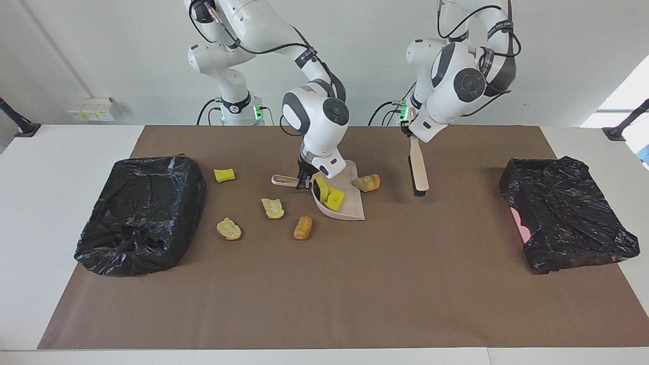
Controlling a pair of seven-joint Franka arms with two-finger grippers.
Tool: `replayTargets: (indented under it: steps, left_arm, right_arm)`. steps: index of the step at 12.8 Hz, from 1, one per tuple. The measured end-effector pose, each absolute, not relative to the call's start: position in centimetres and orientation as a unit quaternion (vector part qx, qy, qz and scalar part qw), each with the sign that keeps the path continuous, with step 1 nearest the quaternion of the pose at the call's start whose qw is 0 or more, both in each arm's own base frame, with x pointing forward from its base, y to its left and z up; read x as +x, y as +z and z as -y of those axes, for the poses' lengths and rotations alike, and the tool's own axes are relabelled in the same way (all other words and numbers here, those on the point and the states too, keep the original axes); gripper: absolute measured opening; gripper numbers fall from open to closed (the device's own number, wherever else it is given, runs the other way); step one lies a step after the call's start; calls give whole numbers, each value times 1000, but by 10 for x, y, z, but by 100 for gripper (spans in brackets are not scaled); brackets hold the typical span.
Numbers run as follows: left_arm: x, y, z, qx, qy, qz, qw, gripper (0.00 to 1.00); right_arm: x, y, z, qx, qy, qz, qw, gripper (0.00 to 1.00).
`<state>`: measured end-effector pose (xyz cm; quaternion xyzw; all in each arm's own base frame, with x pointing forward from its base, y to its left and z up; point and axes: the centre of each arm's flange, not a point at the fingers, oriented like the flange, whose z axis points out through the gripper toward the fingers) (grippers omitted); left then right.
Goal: Sweep and dump trash in bin
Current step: 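Brush the remaining pieces into the dustpan with the left gripper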
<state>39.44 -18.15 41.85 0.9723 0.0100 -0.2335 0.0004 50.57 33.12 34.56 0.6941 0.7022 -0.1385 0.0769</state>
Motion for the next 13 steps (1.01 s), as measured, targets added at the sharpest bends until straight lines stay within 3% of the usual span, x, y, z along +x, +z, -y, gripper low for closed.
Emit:
replayTargets:
  steps: [3, 5, 9, 13]
  left_arm:
    - [354, 374, 219, 975, -223, -1, -11, 26]
    - [337, 366, 251, 979, -203, 24, 8, 26]
    - [327, 363, 298, 985, -143, 88, 46, 26]
    - [339, 365, 300, 984, -135, 101, 63, 26]
  right_arm:
    - [505, 346, -330, 694, -143, -701, 77, 31]
    - [505, 346, -330, 694, -144, -701, 77, 31]
    - [504, 346, -330, 694, -145, -701, 77, 31]
    - [506, 348, -324, 696, -152, -698, 77, 31]
